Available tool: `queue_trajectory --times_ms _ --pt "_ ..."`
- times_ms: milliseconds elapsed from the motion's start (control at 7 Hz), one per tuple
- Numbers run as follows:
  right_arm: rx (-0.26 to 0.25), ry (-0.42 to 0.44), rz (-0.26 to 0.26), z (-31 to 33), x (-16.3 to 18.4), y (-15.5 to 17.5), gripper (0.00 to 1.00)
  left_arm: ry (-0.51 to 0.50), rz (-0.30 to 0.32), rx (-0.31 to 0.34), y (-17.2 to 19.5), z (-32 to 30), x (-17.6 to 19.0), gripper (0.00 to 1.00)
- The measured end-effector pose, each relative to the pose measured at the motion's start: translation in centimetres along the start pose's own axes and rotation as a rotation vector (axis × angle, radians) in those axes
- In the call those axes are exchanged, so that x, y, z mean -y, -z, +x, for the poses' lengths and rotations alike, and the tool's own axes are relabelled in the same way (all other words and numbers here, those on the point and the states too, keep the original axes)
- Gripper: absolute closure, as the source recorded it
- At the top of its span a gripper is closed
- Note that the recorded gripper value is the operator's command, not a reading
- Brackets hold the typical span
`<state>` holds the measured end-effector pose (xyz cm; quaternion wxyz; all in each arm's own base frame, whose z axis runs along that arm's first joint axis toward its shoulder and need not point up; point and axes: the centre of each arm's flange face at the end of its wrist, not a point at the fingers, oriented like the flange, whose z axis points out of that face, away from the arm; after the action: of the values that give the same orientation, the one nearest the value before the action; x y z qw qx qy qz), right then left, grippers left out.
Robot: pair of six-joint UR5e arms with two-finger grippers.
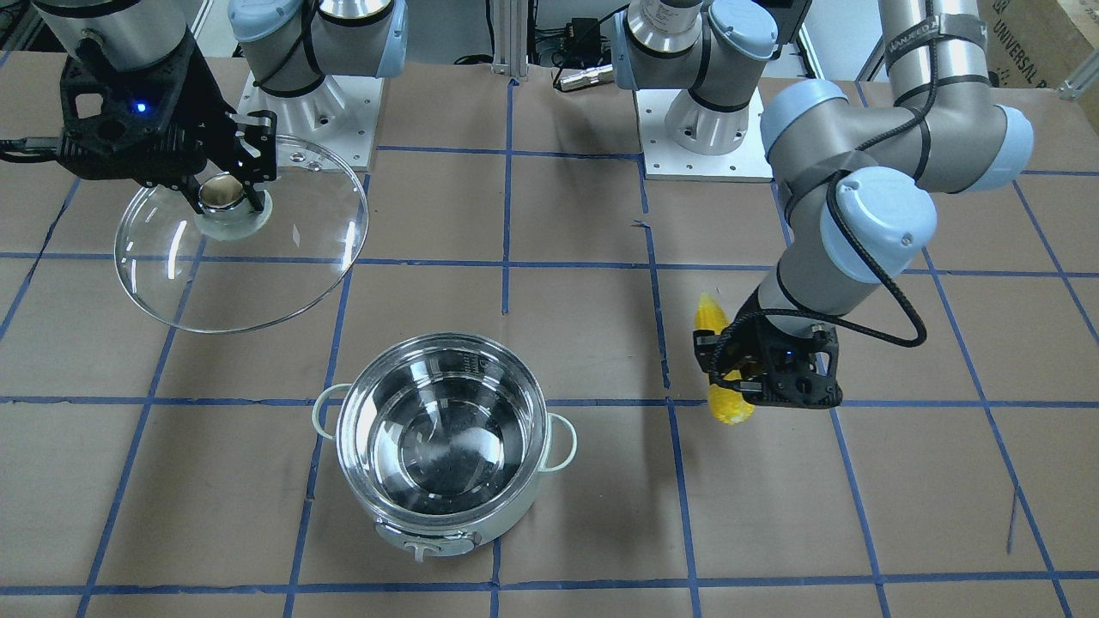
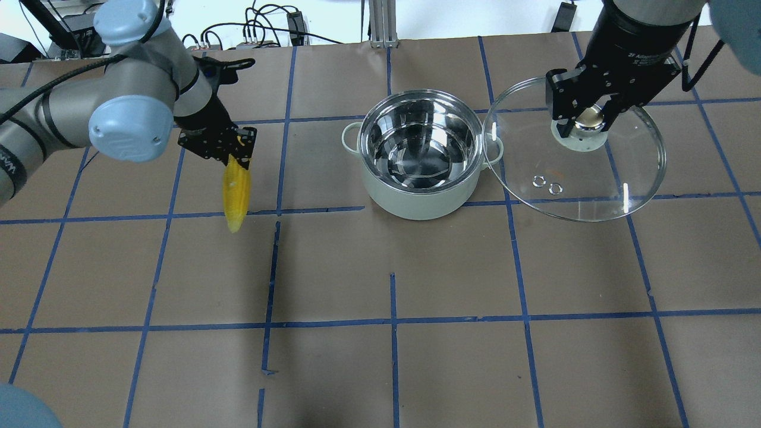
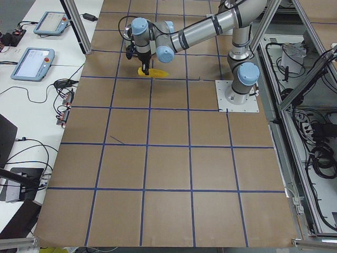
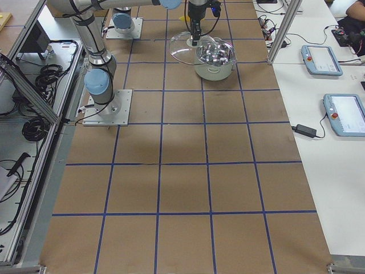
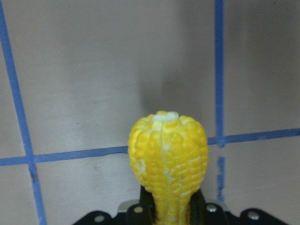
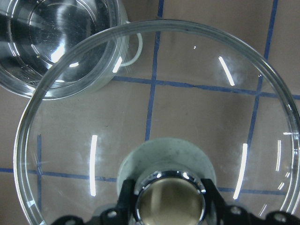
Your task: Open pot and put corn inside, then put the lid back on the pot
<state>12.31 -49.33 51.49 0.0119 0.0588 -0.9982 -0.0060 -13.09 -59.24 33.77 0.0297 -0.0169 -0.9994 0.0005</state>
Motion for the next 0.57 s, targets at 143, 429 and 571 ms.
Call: queue_trajectory --times_ms 143,429,571 --pt "-0.005 0.0 0.019 -0.1 0.2 -0.1 0.91 0.004 0.027 -0.017 1.5 4.9 0.8 0.84" --pt "-0.01 0.002 0.041 -0.2 0.6 -0.1 0.91 -0.012 0.071 -0.035 2.6 14.2 2.8 0.83" --pt "-0.009 0.004 0.039 -0.2 0.9 -0.3 0.91 -0.028 0.09 -0.041 2.8 17.6 4.0 0.83"
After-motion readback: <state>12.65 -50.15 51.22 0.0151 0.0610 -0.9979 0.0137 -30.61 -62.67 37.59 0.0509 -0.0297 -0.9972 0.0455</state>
